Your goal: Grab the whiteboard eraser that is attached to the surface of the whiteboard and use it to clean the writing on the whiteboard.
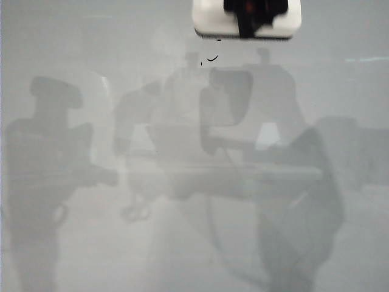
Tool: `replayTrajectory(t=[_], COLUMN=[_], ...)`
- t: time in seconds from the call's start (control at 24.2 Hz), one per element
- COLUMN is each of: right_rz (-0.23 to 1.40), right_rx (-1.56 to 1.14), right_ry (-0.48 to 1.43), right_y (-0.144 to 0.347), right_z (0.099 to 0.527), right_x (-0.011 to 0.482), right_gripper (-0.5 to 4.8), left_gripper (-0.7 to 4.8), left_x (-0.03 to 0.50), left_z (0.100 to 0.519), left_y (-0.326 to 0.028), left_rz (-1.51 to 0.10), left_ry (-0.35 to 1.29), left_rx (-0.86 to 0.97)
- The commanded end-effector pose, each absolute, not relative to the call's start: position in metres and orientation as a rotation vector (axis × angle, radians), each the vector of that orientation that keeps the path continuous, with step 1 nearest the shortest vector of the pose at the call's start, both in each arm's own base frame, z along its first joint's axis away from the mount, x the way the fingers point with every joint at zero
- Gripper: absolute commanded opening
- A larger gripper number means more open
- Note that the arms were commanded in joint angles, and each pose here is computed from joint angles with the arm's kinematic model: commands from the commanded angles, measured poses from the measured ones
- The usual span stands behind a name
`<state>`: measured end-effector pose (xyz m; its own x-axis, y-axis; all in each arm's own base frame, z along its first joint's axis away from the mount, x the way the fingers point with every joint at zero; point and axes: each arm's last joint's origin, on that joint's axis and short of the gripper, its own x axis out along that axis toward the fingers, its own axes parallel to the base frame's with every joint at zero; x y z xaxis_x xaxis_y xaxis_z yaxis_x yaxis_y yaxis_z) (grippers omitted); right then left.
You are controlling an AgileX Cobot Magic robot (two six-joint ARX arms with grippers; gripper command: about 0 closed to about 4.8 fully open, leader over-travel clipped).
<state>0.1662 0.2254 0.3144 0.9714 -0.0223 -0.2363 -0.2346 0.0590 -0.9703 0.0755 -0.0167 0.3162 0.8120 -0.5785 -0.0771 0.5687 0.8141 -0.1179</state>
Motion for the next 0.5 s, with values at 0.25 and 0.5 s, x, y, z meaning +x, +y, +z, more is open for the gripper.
replayTrajectory(t=[0.25, 0.5], right_rz=[0.125, 0.128], right_rx=[-1.565, -1.611], right_ry=[0.052, 0.04], right_y=[0.22, 0.218], right_z=[0.296, 0.292], right_x=[0.201, 0.218], right_gripper=[2.43, 2.41], left_gripper=[-0.06, -0.06], left_x=[0.075, 0.075], left_z=[0.318, 0.318], left_y=[-0.017, -0.017], left_rz=[-0.617, -0.618], left_ry=[0.093, 0.093], left_rx=[-0.081, -0.081])
